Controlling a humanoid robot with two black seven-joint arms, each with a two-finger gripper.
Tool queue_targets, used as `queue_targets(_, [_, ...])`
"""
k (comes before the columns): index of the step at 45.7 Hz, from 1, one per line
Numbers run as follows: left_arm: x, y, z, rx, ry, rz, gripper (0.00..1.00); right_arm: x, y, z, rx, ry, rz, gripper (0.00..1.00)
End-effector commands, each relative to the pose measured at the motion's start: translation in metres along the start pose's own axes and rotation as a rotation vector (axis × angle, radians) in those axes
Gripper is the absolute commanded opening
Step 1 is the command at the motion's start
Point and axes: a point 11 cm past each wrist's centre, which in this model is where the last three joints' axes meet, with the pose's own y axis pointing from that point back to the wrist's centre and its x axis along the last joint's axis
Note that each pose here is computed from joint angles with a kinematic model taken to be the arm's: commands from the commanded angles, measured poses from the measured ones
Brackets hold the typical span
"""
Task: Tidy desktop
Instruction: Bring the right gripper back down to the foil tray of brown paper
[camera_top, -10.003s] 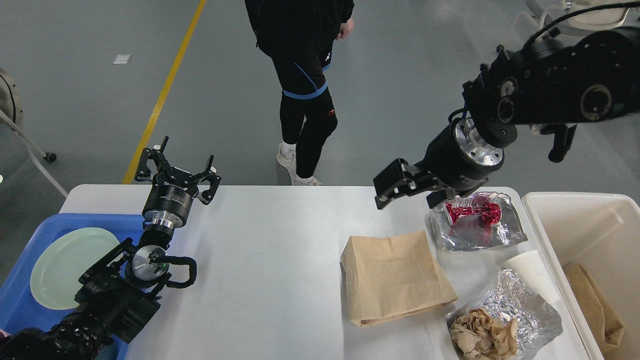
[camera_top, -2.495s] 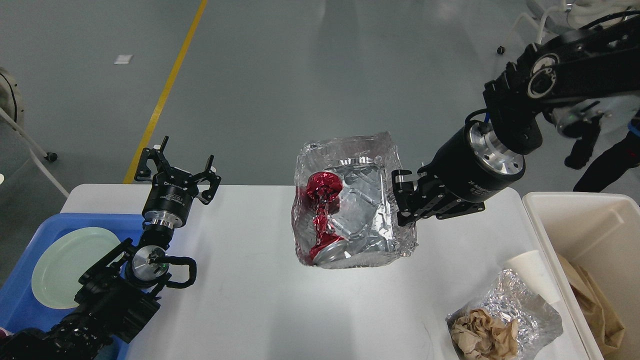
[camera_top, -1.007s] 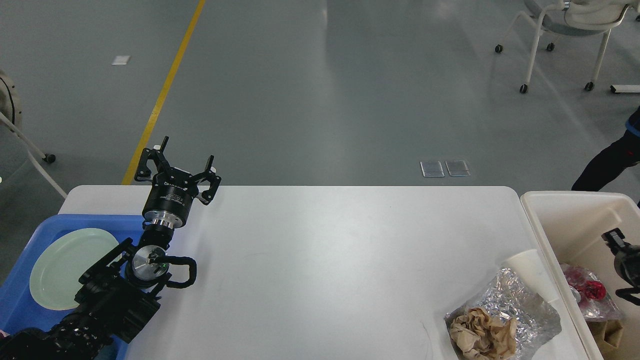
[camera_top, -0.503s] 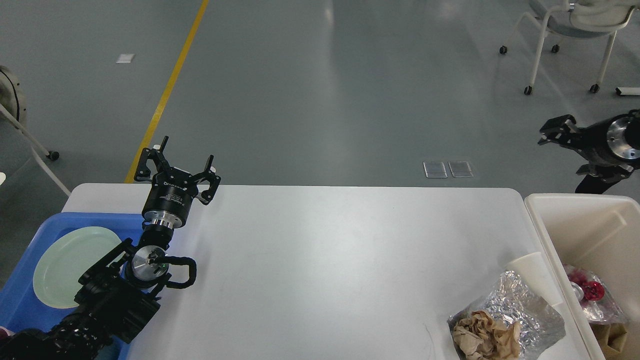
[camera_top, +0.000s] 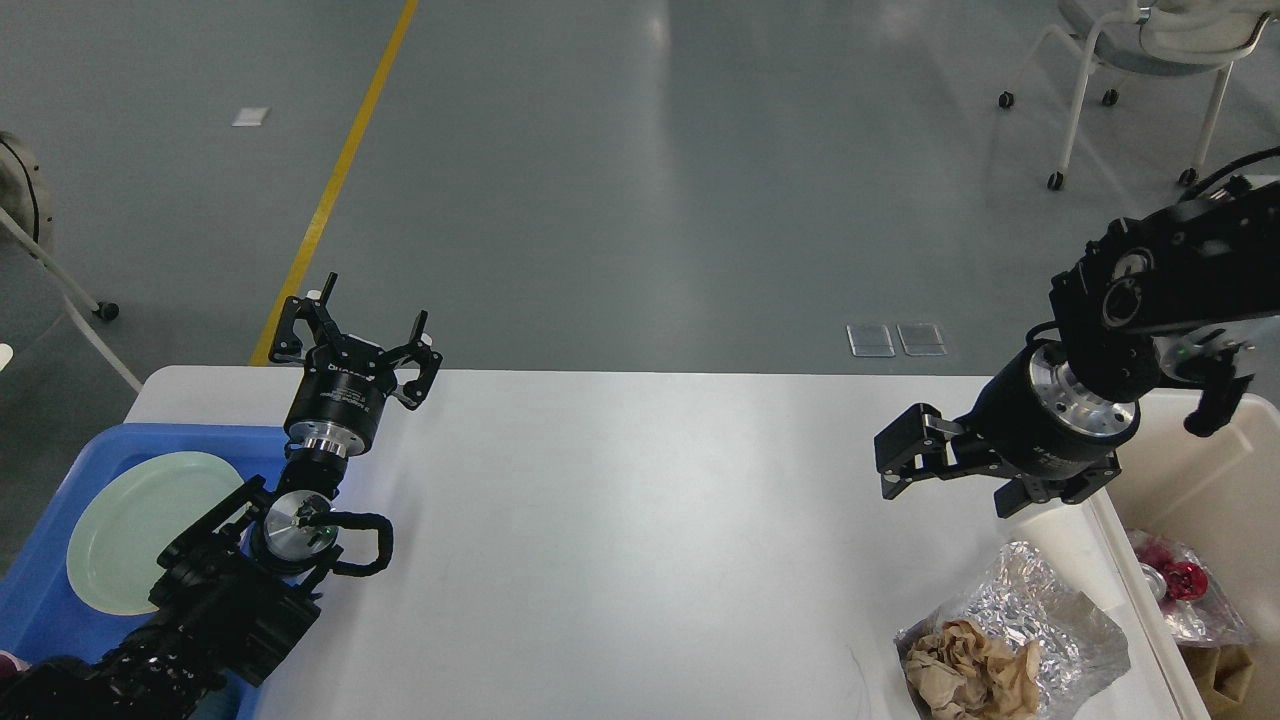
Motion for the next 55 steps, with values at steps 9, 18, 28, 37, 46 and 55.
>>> queue_targets(9, [0.000, 0.000, 0.000, 0.000, 0.000, 0.000, 0.99, -0.048, -0.086, 0.151, -0.123, -0.432, 0.004, 1.00])
queue_targets(18, [0.000, 0.000, 0.000, 0.000, 0.000, -0.001, 0.99, -0.098, -0.132, 0.200, -0.174, -0.625, 0.049, 1.00])
queue_targets(28, [0.000, 0.000, 0.000, -0.001, 0.000, 0.000, 0.99, -0.099, -0.164, 0.179, 0.010, -0.778, 0.110, 0.96])
queue_targets(37, [0.000, 0.000, 0.000, 0.000, 0.000, 0.000, 0.99, -0.101, -0.175, 0.195, -0.035, -0.793, 0.193, 0.81])
queue_targets(46, [0.000, 0.000, 0.000, 0.000, 0.000, 0.000, 0.99, -0.111, -0.195, 0.200, -0.067, -0.763, 0.195, 0.15])
queue_targets(55, [0.000, 0.000, 0.000, 0.000, 0.000, -0.001, 0.99, -0.111, -0.199, 0.195, -0.066, -0.765, 0.211, 0.00])
